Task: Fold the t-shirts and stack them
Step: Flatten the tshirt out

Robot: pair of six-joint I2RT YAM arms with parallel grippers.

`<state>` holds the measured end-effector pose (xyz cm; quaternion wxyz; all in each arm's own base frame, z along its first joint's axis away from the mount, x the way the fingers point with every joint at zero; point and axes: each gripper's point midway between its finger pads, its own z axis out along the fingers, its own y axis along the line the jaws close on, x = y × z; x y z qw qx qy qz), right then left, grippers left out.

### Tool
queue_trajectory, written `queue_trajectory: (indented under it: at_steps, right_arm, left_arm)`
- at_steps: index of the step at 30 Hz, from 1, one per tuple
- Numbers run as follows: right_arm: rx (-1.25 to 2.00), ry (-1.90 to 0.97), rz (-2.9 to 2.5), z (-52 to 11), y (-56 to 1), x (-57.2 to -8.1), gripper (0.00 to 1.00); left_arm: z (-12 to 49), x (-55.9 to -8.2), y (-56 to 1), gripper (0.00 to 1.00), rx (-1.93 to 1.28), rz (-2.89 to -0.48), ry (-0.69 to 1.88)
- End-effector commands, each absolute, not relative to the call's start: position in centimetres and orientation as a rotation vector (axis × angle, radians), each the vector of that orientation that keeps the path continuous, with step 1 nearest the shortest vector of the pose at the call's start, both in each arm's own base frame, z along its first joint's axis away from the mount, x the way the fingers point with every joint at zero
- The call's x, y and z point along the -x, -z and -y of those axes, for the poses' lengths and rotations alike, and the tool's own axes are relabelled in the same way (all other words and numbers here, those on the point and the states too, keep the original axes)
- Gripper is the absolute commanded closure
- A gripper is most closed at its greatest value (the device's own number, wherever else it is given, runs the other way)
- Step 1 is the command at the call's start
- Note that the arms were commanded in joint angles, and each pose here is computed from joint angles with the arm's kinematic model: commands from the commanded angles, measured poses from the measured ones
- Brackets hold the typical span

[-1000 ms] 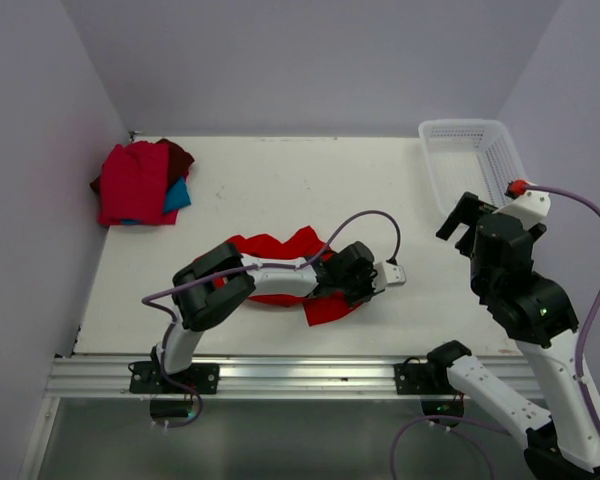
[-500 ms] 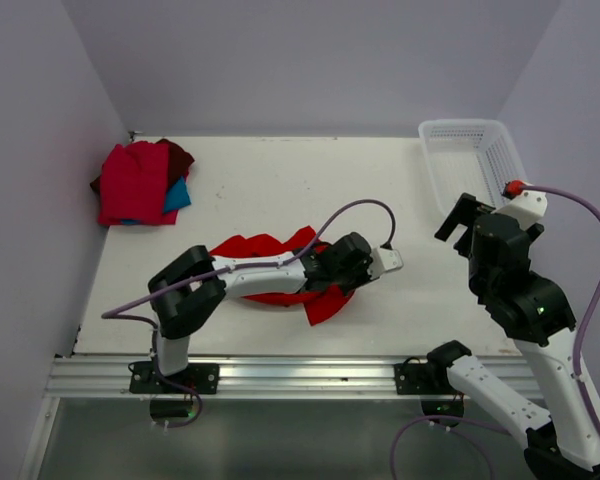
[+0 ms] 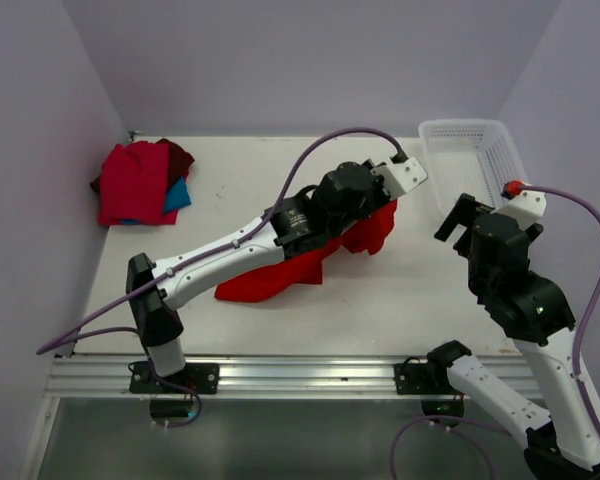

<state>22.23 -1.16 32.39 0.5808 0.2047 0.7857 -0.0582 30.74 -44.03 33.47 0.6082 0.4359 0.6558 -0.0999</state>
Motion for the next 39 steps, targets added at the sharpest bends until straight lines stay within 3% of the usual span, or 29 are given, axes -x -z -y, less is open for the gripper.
queue_trajectory:
  at_steps: [1, 8, 16, 21, 29, 39]
  right_arm:
    - [-0.471, 0.127, -1.823, 1.1, -32.7, -22.4, 0.01]
    - [-0.459, 0.123, -1.827, 0.9, -32.6, -22.5, 0.01]
    - [-0.417, 0.095, -1.877, -0.6, -31.1, -23.8, 0.01]
    - [-0.345, 0.004, -1.931, -3.2, -29.1, -25.6, 0.01]
    - [-0.032, -0.452, -2.067, -13.7, -23.9, -28.7, 0.01]
    - [0.096, -0.781, -2.188, -19.9, -18.4, -28.8, 0.01]
  left_arm:
    - [41.2, -33.0, -41.1, 1.0, -0.882, -1.426, 0.061]
    - [32.9, -34.2, -55.2, 1.0, -0.504, -1.248, -0.155]
    - [23.6, -29.9, -63.0, 1.0, -0.188, -1.146, -0.203]
    - [20.9, -27.2, -64.5, 1.0, -0.12, -1.14, -0.155]
    - [20.3, -25.2, -64.2, 1.0, -0.121, -1.171, -0.146]
    - [20.1, -24.4, -63.3, 1.0, -0.135, -1.212, -0.161]
